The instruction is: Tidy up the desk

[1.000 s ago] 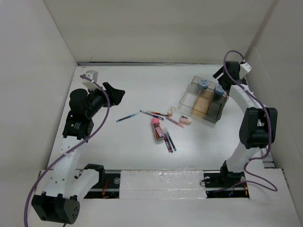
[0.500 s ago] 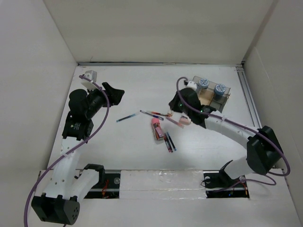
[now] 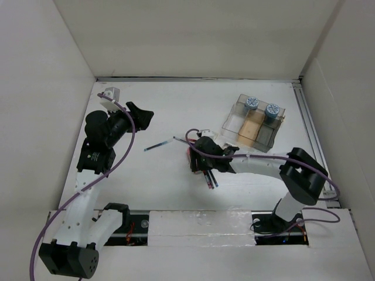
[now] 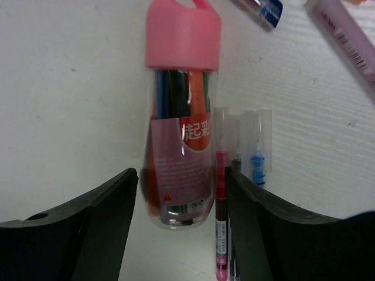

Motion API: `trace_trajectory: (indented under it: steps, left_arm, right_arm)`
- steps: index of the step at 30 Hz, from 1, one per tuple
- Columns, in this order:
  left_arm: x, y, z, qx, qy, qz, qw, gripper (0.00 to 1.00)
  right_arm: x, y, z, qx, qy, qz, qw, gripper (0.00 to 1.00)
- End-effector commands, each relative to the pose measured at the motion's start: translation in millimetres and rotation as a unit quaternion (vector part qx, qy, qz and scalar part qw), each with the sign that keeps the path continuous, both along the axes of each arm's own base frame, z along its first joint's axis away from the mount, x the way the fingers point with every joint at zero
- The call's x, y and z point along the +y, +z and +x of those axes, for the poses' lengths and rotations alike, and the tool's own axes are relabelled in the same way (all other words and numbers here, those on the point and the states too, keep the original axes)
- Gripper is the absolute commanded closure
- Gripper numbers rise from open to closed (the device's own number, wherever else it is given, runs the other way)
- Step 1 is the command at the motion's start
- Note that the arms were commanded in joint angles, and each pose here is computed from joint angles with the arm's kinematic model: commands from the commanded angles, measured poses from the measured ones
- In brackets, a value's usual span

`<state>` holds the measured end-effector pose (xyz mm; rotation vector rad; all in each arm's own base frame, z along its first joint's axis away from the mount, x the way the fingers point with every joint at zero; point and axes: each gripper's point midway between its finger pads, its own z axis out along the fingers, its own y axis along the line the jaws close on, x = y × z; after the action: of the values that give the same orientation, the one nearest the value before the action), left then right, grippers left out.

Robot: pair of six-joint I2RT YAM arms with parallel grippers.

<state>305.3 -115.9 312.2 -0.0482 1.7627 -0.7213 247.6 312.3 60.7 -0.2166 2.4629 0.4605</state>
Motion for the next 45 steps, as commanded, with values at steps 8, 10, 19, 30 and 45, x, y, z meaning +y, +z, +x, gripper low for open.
trace_trajectory:
  steps: [8,10,19,30,45]
  left_arm:
    - [2.2,23.6,-3.1,-0.043,0.003,-0.003,0.999,0.42]
    - [2.8,23.3,-3.1,-0.044,0.004,-0.001,0.999,0.42]
    - [1.2,22.8,-4.7,-0.043,-0.001,-0.003,0.999,0.42]
    - [1.6,23.1,-4.1,-0.043,0.0,-0.003,0.999,0.42]
    - [-1.5,20.1,-4.5,-0.037,-0.008,-0.006,0.999,0.42]
  right_arm:
    - [19.6,-14.3,15.2,0.006,-0.012,-0.02,1.0,0.48]
    - [20.2,-10.0,15.4,0.004,-0.014,-0.014,1.0,0.53]
    - [12.1,6.4,14.8,-0.01,-0.015,-0.017,1.0,0.58]
    - [0.5,102.5,28.1,-0.117,-0.049,0.07,0.989,0.64]
    - [-199.1,150.7,106.9,-0.181,-0.397,0.18,0.882,0.62]
